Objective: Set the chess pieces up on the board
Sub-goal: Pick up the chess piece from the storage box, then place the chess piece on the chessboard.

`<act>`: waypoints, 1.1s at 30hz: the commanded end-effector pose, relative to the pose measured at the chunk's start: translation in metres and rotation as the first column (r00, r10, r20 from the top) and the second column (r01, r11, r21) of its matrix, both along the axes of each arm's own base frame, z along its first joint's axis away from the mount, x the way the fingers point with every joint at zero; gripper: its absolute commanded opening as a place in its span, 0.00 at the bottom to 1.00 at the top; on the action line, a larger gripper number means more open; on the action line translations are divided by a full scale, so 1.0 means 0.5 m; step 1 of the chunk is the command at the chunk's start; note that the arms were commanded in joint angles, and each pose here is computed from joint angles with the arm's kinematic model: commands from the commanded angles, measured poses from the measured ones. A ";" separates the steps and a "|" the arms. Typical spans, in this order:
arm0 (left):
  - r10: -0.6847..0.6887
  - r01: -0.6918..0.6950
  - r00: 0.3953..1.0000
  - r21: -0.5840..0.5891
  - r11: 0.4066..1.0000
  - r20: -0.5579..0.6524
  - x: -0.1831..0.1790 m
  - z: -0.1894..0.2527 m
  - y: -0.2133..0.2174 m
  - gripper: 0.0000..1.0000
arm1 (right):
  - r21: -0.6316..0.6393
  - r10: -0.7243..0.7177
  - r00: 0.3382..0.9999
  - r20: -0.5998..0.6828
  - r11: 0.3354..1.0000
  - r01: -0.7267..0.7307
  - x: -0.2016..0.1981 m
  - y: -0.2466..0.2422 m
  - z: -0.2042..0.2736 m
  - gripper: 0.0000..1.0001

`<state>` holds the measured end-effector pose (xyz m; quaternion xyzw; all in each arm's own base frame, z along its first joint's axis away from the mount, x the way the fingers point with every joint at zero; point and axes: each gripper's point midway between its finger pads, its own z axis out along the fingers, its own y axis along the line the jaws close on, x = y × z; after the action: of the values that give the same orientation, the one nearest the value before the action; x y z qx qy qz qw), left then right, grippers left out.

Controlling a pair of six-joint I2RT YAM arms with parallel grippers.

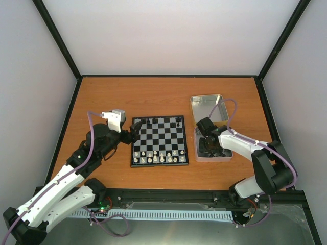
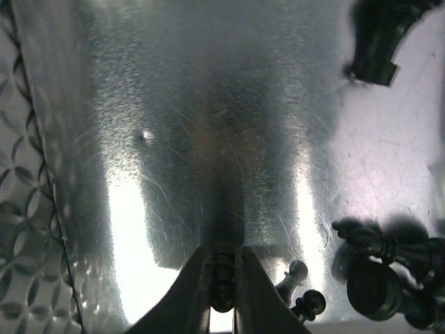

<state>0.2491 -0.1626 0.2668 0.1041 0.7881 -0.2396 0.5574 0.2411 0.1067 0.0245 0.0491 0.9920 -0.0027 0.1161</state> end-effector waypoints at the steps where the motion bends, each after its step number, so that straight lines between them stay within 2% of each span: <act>1: 0.009 -0.009 1.000 -0.018 1.000 0.022 0.004 0.015 -0.001 0.86 | 0.004 -0.011 0.999 0.035 1.000 0.011 0.014 0.000 0.011 0.05; 8: 0.011 -0.010 1.000 -0.017 1.000 0.023 0.005 0.015 0.000 0.86 | 0.039 -0.019 0.992 0.126 0.999 0.014 0.048 0.012 0.087 0.03; 14: 0.012 -0.012 1.000 -0.021 1.000 0.023 0.004 0.015 0.001 0.86 | 0.205 0.042 0.982 0.183 0.976 -0.080 0.081 0.087 0.160 0.04; 16: 0.012 -0.011 1.000 -0.022 1.000 0.021 0.003 0.015 0.001 0.86 | 0.315 0.093 0.978 0.189 0.937 -0.150 0.082 0.136 0.178 0.04; 18: 0.011 -0.011 1.000 -0.023 1.000 0.019 0.002 0.014 0.001 0.86 | 0.434 0.152 0.967 0.203 0.872 -0.228 0.080 0.191 0.200 0.05; 20: 0.013 -0.013 1.000 -0.026 1.000 0.018 0.002 0.014 0.002 0.86 | 0.487 0.182 0.957 0.224 0.830 -0.272 0.085 0.228 0.215 0.05; 25: 0.013 -0.013 1.000 -0.026 1.000 0.018 0.002 0.013 0.002 0.86 | 0.291 0.244 0.946 0.213 0.908 -0.300 0.130 0.257 0.193 0.06; 29: 0.017 -0.016 1.000 -0.025 1.000 0.016 0.002 0.012 0.003 0.86 | 0.161 0.278 0.941 0.195 0.937 -0.310 0.178 0.287 0.162 0.06; 33: 0.025 -0.025 1.000 -0.024 0.999 0.018 0.002 0.014 0.007 0.86 | 0.082 0.317 0.932 0.178 0.939 -0.335 0.204 0.325 0.144 0.06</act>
<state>0.2502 -0.1613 0.2661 0.1008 0.7891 -0.2357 0.5582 0.3339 0.2692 0.1067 -0.0906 0.9671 0.1433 0.1895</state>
